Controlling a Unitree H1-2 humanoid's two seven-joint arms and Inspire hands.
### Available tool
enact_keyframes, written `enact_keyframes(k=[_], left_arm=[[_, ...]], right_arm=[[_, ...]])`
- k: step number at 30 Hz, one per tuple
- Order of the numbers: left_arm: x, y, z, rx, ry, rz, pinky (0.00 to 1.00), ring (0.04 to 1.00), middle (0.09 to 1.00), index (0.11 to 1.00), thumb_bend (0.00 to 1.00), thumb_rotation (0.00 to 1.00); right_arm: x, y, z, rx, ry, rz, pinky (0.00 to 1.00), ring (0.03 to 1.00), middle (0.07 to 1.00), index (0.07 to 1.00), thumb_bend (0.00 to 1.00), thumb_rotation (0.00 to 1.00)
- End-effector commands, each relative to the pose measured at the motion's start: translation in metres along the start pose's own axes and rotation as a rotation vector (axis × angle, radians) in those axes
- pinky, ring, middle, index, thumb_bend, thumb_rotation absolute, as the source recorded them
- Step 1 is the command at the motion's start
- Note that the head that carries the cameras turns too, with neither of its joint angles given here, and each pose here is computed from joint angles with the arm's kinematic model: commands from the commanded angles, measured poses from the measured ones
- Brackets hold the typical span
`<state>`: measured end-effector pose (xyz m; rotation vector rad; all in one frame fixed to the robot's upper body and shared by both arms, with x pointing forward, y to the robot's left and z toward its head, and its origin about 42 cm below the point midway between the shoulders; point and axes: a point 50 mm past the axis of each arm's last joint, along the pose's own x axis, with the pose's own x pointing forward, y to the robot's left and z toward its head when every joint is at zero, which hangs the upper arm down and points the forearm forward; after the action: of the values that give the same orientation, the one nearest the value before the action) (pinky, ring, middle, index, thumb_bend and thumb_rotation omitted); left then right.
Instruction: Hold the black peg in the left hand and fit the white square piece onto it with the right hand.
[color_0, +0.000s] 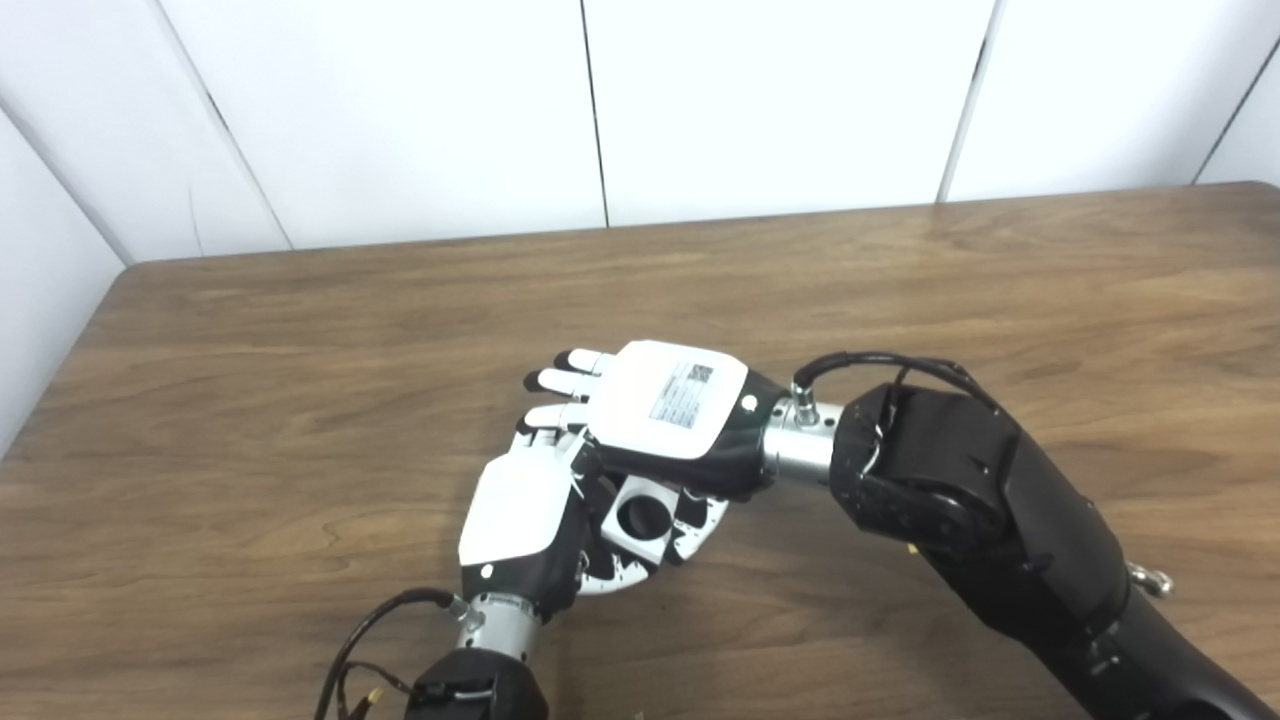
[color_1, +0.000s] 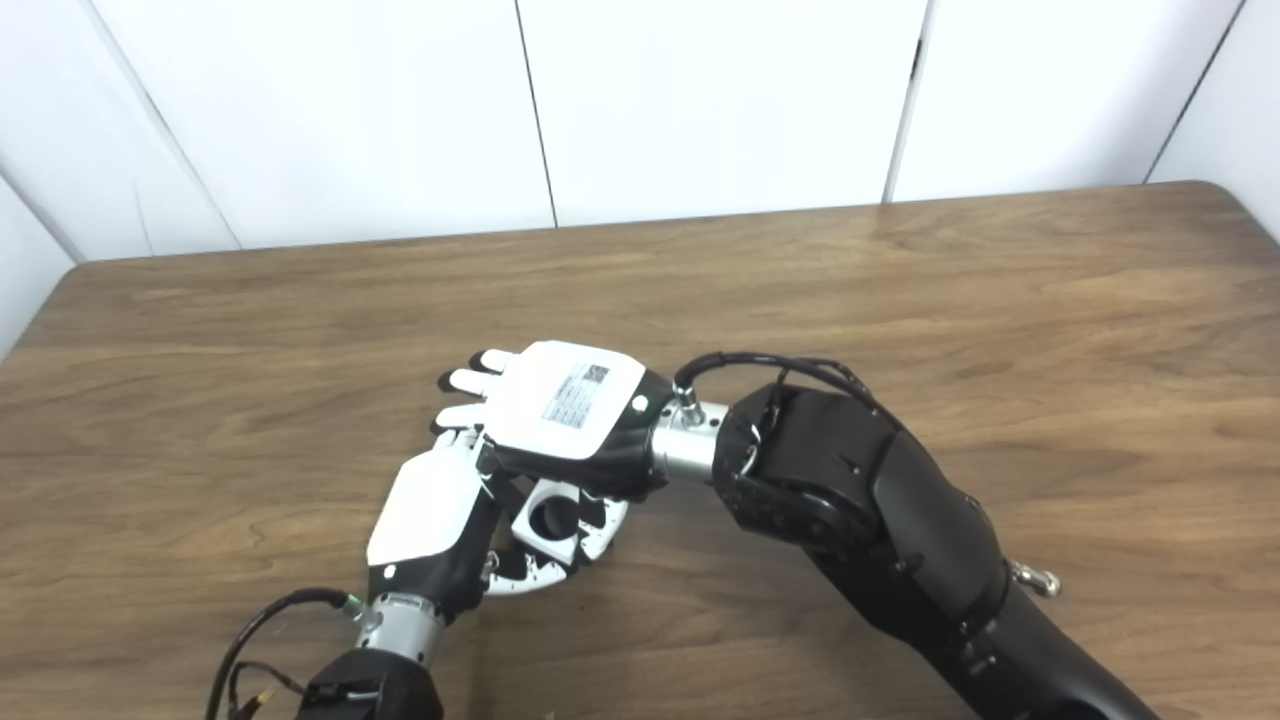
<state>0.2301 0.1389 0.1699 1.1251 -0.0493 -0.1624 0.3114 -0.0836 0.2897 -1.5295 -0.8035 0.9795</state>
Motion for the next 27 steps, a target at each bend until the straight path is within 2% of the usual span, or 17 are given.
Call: enact_keyframes(k=[1,27], left_arm=[[-0.001,-0.001,0.006,-0.006,-0.003,0.021,1.0,1.0,0.915,0.493,0.51,0.06],[0.001,0.0,0.009,-0.022,0.002,0.027,1.0,1.0,0.915,0.491,0.51,0.06]], right_arm=[[0.002,-0.013,-0.003,-0.041,-0.002,-0.035,1.0,1.0,0.935,0.487,0.52,0.15],[-0.006,0.001,-0.021,-0.036,0.038,-0.015,1.0,1.0,0.93,0.487,0.53,0.14]])
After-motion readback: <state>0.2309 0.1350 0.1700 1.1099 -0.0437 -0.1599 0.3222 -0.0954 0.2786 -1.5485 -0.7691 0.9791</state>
